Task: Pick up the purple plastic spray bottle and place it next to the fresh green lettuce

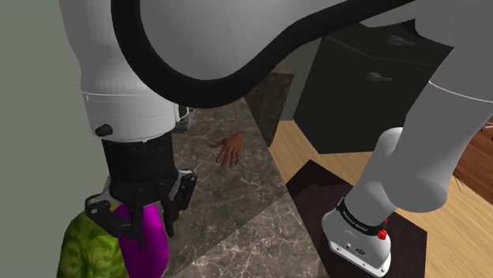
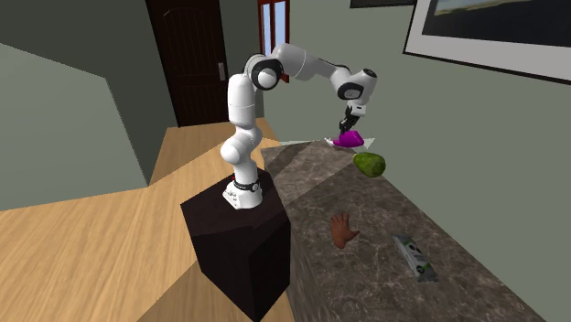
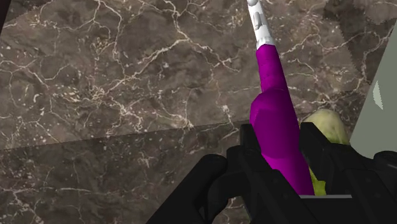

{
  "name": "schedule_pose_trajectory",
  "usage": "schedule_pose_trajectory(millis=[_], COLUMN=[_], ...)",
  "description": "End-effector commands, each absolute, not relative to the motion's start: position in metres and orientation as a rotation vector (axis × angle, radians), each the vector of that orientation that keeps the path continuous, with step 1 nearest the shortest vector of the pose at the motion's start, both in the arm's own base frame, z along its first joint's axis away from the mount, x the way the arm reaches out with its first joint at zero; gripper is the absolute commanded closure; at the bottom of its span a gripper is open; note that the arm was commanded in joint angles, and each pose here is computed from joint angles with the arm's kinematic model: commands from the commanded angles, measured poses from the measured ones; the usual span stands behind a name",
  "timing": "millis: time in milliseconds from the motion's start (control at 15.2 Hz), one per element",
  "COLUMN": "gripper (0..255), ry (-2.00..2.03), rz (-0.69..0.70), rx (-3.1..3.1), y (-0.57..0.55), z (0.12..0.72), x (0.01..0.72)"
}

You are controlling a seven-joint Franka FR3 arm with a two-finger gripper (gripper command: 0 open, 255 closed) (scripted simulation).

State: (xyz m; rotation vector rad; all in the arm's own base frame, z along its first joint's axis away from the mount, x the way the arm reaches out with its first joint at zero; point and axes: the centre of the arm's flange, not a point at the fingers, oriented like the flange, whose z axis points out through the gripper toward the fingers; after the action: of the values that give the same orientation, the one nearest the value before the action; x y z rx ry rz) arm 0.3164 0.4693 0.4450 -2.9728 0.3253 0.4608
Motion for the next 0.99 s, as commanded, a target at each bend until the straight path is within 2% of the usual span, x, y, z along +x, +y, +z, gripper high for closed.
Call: schedule_pose_trajectory(millis=[0, 924], gripper=[255, 255], ry=[0.325, 0.325], rz=[0.46, 0.46], rx=[-2.972, -2.972], y=[0.469, 0.469], z=[0.435, 0.362], x=[0.316, 0.316])
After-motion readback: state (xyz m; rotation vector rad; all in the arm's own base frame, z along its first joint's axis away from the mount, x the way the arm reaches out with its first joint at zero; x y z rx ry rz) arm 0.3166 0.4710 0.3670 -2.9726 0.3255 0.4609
